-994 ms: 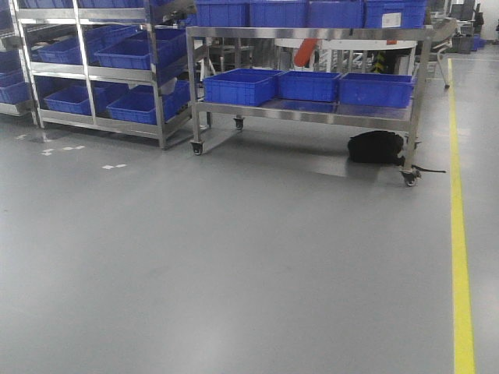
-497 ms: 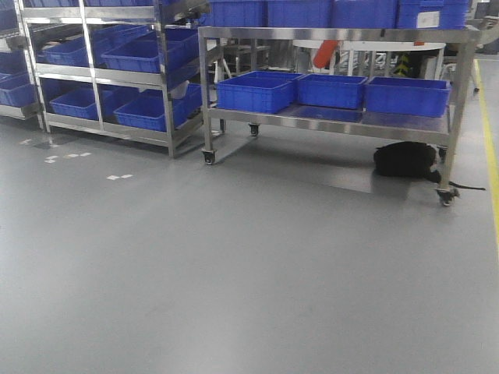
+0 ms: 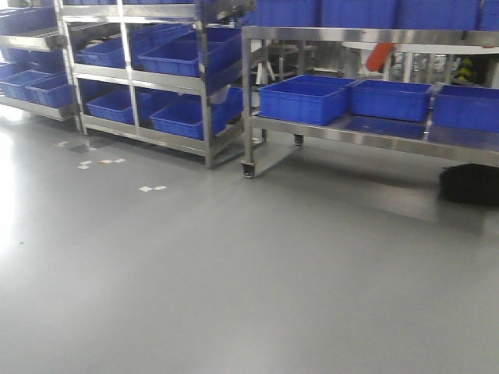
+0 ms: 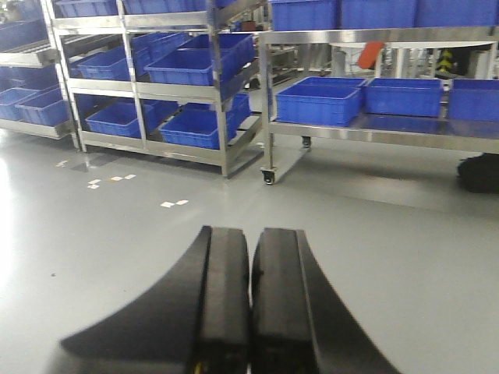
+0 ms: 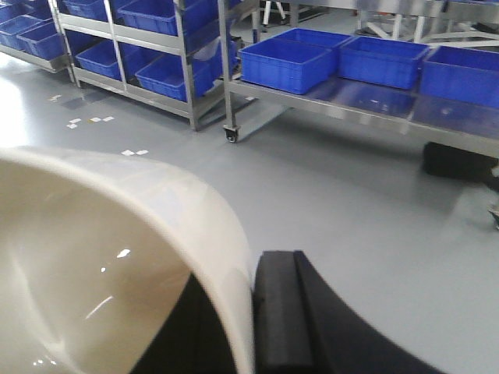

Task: Move white bin to right shelf second layer
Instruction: 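Drive past the blue crate shelves holding the bin in the right gripper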

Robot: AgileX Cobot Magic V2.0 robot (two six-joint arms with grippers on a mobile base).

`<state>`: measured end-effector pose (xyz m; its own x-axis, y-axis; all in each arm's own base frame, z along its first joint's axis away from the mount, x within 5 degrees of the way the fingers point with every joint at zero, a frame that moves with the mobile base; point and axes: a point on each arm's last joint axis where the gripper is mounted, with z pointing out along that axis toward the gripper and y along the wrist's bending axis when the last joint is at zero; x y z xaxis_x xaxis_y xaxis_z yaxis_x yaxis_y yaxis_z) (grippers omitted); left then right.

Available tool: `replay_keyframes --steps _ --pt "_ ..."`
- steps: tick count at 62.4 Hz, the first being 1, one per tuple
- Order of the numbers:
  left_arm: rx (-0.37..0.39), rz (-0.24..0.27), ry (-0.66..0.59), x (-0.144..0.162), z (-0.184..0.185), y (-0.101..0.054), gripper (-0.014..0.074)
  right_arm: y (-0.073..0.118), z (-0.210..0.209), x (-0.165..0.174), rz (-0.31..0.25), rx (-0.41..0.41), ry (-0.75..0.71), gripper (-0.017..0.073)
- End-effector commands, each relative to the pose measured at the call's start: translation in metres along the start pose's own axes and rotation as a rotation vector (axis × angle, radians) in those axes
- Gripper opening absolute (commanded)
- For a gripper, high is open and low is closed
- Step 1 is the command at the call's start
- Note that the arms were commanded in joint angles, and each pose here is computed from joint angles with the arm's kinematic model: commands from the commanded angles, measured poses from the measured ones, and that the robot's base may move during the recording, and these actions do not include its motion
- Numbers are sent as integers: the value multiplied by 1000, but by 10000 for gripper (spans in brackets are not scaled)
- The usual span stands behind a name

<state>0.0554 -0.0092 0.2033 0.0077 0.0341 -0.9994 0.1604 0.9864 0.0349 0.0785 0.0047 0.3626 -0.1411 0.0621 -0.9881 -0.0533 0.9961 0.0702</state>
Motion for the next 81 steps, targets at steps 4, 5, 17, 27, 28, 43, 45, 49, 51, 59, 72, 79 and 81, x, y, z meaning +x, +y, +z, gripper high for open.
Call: replay_keyframes --steps 4,5,17,27,28,43,45,49,51,59,72,79,81 --pt "-1 -9 -62 4 0 0 85 1 -4 -19 3 -11 -142 56" --pt "-1 -9 -62 4 0 0 85 1 -4 -19 3 -11 -142 56" --pt "-1 -9 -62 4 0 0 85 1 -4 -19 3 -11 -142 56" --pt "-1 -9 -62 4 0 0 85 1 -4 -19 3 -11 -142 56" --pt "-1 -9 -62 4 0 0 85 1 -4 -19 3 -11 -142 56" --pt "-1 -9 -62 4 0 0 85 1 -4 -19 3 -11 -142 56" --pt "-1 -9 -62 4 0 0 85 1 -4 -19 3 -11 -142 56" --pt "-1 -9 -62 4 0 0 85 1 -4 -19 3 -11 -142 56" --pt "-1 -9 -62 4 0 0 85 1 -4 -19 3 -11 -142 56" --pt "-1 -9 -62 4 0 0 85 1 -4 -19 3 -11 -142 56" --pt "-1 -9 -62 4 0 0 85 1 -3 -19 3 -11 -138 56" --pt "-1 -9 -62 4 0 0 85 1 -3 -19 3 -11 -138 56" --pt "-1 -9 -62 4 0 0 85 1 -3 -19 3 -11 -138 56"
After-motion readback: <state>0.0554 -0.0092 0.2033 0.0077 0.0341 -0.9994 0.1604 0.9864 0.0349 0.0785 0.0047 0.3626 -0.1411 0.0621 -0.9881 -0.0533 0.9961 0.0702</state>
